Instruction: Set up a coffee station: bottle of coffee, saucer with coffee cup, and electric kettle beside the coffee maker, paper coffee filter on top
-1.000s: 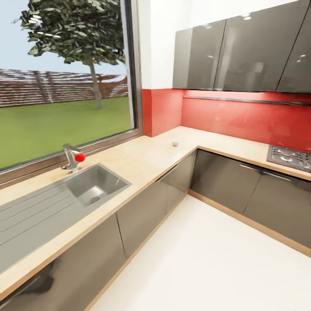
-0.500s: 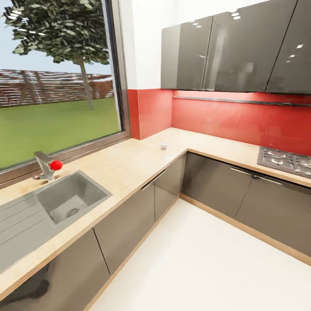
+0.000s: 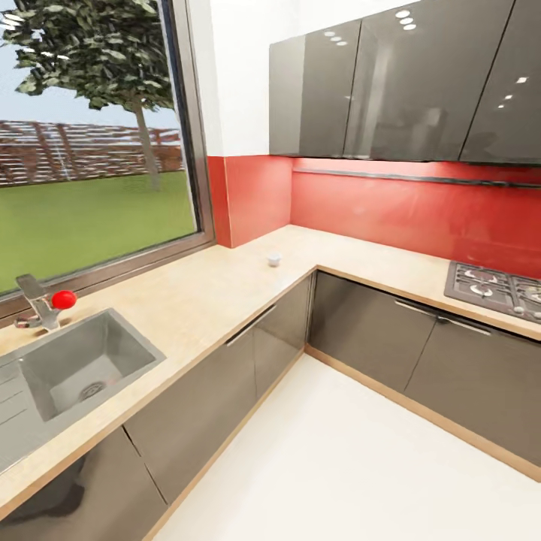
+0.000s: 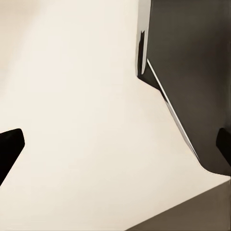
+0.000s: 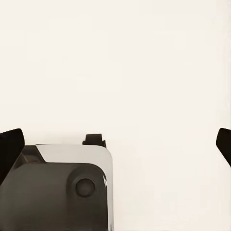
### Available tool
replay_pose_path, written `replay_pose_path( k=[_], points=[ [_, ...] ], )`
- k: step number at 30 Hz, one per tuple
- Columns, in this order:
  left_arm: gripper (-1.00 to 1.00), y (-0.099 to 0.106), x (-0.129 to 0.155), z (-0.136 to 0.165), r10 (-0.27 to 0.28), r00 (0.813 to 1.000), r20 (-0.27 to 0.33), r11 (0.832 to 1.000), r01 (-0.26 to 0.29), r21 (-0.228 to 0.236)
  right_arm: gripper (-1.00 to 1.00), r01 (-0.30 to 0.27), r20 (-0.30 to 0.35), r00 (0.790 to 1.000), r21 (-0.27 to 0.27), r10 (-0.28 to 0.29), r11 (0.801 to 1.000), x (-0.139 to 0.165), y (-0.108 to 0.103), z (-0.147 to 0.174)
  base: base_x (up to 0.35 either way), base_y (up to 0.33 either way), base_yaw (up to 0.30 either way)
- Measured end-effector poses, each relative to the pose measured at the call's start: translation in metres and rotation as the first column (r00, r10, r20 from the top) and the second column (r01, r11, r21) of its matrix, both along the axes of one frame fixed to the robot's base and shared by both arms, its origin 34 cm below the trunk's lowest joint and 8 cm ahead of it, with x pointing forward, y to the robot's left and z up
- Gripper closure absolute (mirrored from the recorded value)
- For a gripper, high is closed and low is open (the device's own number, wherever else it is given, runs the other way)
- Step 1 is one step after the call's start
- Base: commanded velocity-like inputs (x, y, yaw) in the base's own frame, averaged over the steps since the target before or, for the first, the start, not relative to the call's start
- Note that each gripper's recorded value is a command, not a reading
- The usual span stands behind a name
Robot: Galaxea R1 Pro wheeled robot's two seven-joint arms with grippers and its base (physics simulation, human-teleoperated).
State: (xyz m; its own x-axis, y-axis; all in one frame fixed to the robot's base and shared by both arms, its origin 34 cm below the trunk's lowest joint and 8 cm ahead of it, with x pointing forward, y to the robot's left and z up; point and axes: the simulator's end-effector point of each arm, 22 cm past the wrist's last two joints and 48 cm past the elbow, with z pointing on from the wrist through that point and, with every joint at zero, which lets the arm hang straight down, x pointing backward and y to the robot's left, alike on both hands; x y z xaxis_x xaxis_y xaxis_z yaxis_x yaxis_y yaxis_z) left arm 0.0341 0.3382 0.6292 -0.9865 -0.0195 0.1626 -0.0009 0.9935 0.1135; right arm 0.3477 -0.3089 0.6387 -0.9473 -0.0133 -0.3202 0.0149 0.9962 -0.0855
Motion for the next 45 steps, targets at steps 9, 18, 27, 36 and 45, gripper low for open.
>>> replay_pose_path(
  k=[9, 18, 27, 36, 45],
  points=[
    [-1.0, 0.0, 0.0, 0.0, 0.0, 1.0, 0.0, 1.0, 0.0, 0.0, -1.0, 0.0, 0.0, 1.0, 0.0, 0.0, 1.0, 0.0, 0.0, 0.0, 0.243, -0.234, 0.0],
    [-1.0, 0.0, 0.0, 0.0, 0.0, 1.0, 0.001, 1.0, 0.0, 0.0, -1.0, 0.0, 0.0, 1.0, 0.002, 0.0, 1.0, 0.0, 0.001, 0.0, 0.243, -0.234, 0.0],
    [-1.0, 0.0, 0.0, 0.0, 0.0, 1.0, 0.001, 1.0, 0.0, 0.0, -1.0, 0.0, 0.0, 1.0, 0.002, 0.0, 1.0, 0.0, 0.001, 0.0, 0.242, -0.234, 0.0],
    [-1.0, 0.002, 0.036, -0.004, -0.014, 0.995, 0.094, 1.0, 0.014, 0.003, -1.0, 0.0, -0.001, 1.0, 0.003, 0.0, 1.0, 0.0, 0.002, 0.0, 0.243, -0.234, 0.0],
    [-1.0, 0.001, 0.137, -0.001, -0.05, 0.947, 0.318, 0.999, 0.049, 0.01, -1.0, 0.003, 0.003, 1.0, 0.001, -0.003, 1.0, 0.001, 0.0, 0.0, 0.243, -0.234, 0.0]
  ],
)
